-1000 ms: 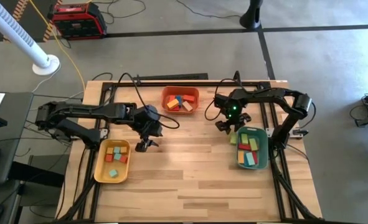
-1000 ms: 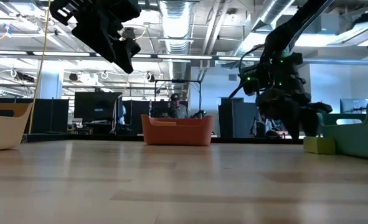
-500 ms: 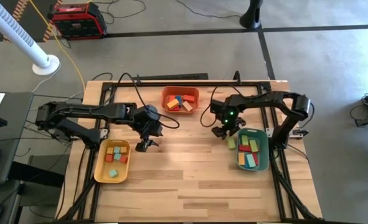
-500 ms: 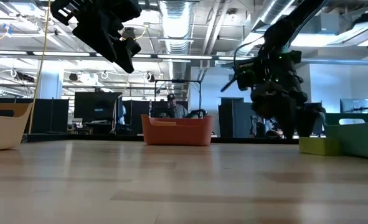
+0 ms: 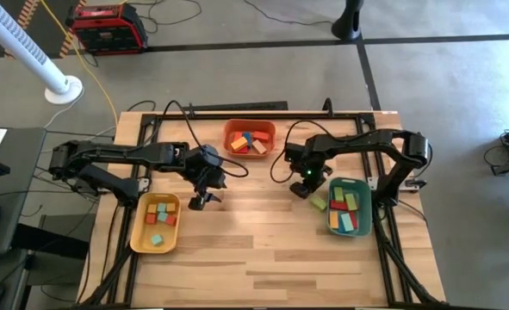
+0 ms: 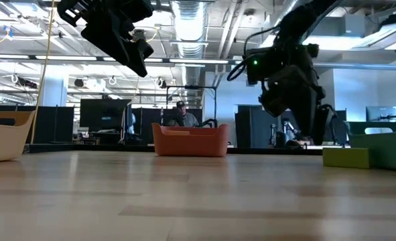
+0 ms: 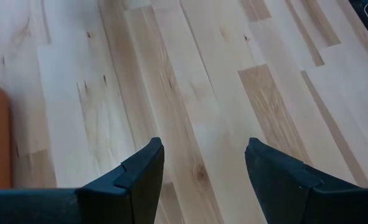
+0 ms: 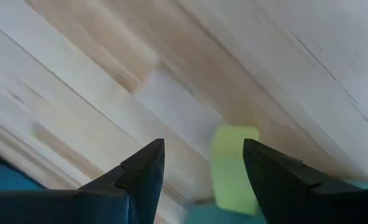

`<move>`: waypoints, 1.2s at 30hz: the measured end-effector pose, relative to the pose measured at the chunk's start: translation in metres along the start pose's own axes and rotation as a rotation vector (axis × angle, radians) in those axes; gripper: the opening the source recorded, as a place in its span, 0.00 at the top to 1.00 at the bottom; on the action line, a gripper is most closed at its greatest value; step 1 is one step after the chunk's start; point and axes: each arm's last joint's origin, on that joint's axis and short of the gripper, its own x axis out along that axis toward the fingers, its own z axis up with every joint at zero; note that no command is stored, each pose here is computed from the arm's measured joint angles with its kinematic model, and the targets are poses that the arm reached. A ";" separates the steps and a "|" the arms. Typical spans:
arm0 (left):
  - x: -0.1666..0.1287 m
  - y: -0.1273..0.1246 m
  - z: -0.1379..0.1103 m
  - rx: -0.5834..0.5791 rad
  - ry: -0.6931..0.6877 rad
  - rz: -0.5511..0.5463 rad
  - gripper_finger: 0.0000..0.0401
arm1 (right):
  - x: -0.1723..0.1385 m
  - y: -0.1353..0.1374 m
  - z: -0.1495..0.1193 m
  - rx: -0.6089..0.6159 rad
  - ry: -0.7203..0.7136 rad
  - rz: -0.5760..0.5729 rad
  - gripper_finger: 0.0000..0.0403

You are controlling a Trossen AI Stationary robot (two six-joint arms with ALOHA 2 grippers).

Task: Sort blocks by size
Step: Put the large light green block into the orange bin

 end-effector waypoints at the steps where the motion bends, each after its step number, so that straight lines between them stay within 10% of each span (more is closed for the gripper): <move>1: 0.000 0.000 0.000 0.000 -0.001 0.000 0.46 | -0.002 0.002 -0.002 -0.023 0.005 -0.033 0.38; 36: 0.000 0.001 0.004 -0.009 -0.040 0.012 0.46 | 0.028 0.026 -0.022 -0.167 -0.002 -0.324 0.26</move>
